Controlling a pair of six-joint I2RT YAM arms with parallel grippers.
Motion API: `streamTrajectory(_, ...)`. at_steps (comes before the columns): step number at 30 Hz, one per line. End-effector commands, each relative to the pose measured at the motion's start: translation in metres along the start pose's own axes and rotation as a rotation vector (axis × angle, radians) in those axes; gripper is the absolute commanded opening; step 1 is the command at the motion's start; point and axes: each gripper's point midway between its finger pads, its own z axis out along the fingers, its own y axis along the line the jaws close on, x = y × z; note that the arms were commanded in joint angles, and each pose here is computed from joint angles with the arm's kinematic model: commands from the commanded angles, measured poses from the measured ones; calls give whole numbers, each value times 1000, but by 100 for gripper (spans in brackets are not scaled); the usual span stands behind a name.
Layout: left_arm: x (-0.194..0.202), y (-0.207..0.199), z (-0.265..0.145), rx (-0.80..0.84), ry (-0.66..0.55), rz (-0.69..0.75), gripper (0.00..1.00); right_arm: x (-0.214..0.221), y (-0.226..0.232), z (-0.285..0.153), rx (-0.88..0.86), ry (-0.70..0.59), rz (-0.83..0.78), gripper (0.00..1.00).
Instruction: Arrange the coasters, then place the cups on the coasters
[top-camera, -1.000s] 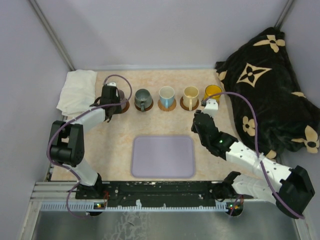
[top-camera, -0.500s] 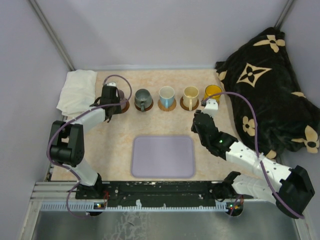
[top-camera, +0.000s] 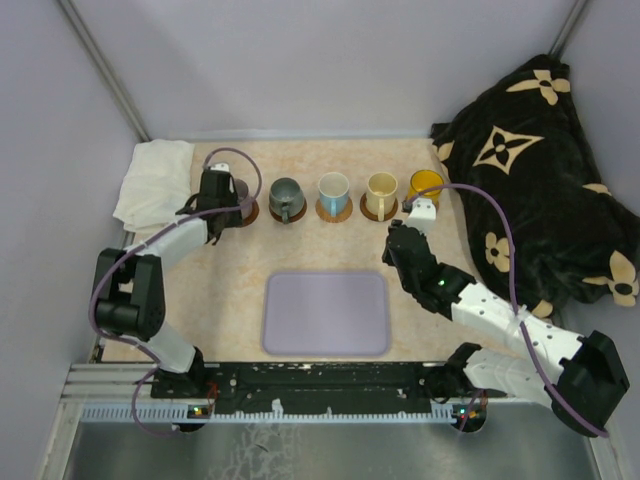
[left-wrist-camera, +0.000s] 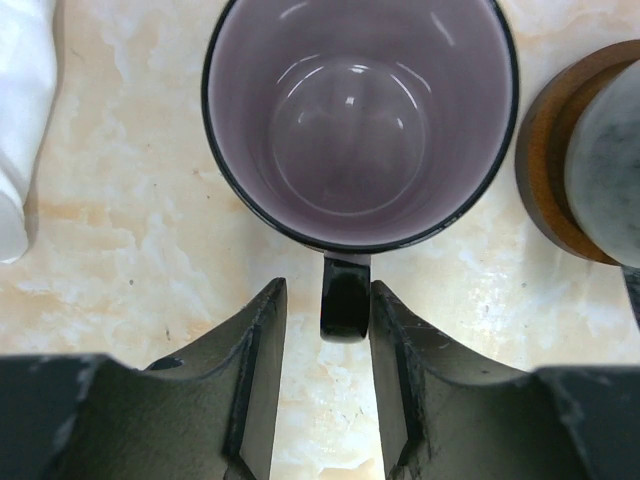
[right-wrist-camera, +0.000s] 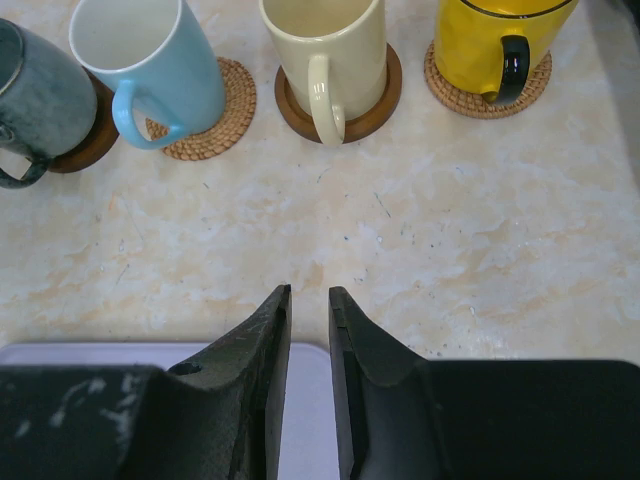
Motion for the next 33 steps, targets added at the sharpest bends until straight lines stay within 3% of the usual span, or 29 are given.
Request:
streamTrajectory(1, -34, -2, -27, 40, -99, -44, 49, -7, -1, 3, 13, -29, 31, 23)
streamTrajectory(5, -57, -6, -49, 79, -162, -69, 56, -9, -2, 3, 23, -36, 28, 25)
streamTrajectory(7, -67, -6, -60, 90, -189, -79, 60, -11, -4, 3, 35, -43, 25, 31)
streamTrajectory(14, -86, 12, -100, 50, -278, -137, 76, -26, -28, 3, 127, -75, 10, 86)
streamTrajectory(15, -86, 16, -105, 36, -280, -143, 80, -30, -37, 4, 151, -81, 16, 93)
streamTrajectory(16, -85, 20, -109, 20, -280, -147, 97, -33, -43, 4, 167, -87, 24, 98)
streamTrajectory(26, -79, 65, -166, -117, -378, -225, 100, -59, -125, -22, 432, -188, 162, 99)
streamTrajectory(33, -60, 103, -198, -269, -389, -254, 100, -62, -156, -56, 518, -293, 285, 99)
